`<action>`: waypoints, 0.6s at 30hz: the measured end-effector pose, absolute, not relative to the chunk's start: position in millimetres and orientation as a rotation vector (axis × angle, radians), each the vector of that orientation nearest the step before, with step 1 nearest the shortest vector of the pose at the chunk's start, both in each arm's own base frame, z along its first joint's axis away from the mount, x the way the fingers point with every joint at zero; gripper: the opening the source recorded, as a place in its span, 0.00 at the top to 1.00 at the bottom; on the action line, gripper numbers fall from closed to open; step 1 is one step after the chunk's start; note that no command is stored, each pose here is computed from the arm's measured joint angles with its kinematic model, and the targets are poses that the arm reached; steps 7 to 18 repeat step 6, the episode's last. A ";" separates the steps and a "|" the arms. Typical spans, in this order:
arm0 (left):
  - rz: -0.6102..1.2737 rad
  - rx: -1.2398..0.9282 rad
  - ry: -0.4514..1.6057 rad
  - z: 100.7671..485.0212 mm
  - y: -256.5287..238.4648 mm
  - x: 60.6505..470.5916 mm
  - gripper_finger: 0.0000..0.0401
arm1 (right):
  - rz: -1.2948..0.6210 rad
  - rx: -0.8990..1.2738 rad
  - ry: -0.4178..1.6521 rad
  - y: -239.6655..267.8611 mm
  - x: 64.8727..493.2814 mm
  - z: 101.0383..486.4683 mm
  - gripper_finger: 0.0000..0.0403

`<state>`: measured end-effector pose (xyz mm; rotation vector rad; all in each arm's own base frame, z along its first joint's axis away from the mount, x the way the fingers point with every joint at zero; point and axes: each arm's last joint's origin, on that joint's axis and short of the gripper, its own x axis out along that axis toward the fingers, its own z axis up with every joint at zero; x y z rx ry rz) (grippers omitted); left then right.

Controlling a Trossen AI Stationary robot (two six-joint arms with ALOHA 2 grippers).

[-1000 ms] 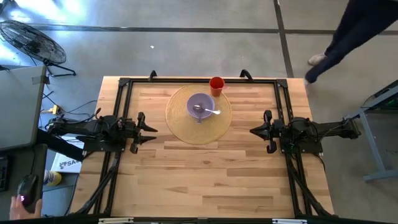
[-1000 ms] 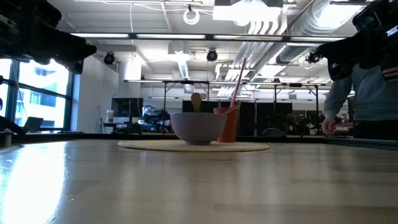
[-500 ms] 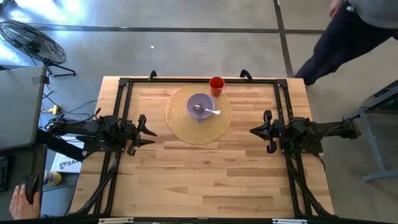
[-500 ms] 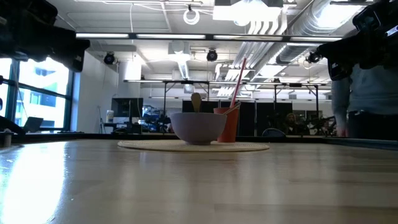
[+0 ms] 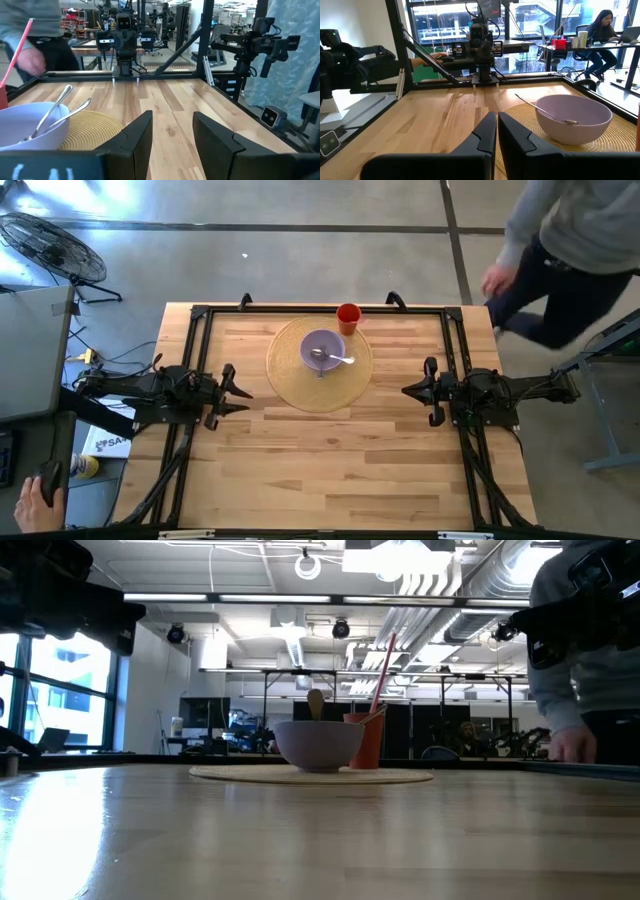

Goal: Pick & Place Utensil
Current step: Return to Home Position

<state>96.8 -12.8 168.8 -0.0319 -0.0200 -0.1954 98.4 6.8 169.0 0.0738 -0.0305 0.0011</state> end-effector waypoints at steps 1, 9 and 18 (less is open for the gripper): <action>-0.195 -0.032 -0.020 168.8 -12.8 96.8 0.66 | 0.001 0.074 -0.031 6.9 98.4 169.0 0.97; -0.192 -0.032 -0.019 168.7 -12.7 96.8 0.66 | 0.001 0.074 -0.031 6.8 98.4 169.0 0.97; -0.192 -0.032 -0.019 168.7 -12.7 96.8 0.66 | 0.001 0.074 -0.031 6.8 98.4 169.0 0.97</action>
